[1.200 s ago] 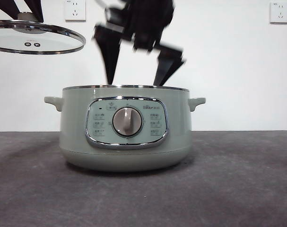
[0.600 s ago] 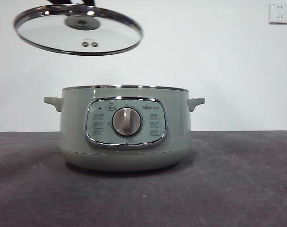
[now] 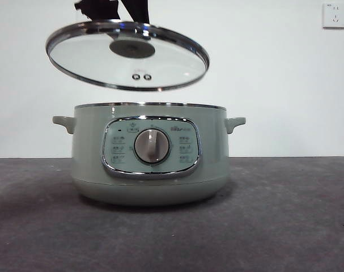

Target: Pick up the potato,open the lid,put the potato in the pot,close the lid

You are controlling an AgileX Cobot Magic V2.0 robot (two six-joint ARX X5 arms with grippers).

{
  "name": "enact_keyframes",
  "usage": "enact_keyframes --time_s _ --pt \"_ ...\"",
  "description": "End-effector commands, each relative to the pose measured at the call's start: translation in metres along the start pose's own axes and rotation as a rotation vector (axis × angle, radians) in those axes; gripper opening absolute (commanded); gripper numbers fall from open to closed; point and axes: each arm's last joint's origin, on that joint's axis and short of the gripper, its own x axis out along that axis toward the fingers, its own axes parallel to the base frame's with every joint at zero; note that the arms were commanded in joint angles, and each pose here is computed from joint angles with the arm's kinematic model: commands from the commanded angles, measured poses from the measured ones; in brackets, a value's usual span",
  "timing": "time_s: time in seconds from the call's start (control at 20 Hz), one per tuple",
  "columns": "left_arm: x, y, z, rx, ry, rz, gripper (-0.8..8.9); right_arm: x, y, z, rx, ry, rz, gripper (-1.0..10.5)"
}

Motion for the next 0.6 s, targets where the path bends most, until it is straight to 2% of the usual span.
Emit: enact_keyframes --time_s 0.05,0.35,0.6 --pt "0.01 -0.002 0.005 0.01 -0.005 -0.012 -0.13 -0.008 -0.004 -0.013 0.051 -0.011 -0.003 7.3" --pt "0.038 -0.009 0.008 0.03 0.055 -0.033 -0.13 -0.024 -0.009 -0.025 0.079 -0.071 0.01 7.2" --pt "0.046 -0.015 0.008 0.05 0.078 0.034 -0.13 -0.024 -0.009 -0.025 0.078 -0.072 0.011 7.2"
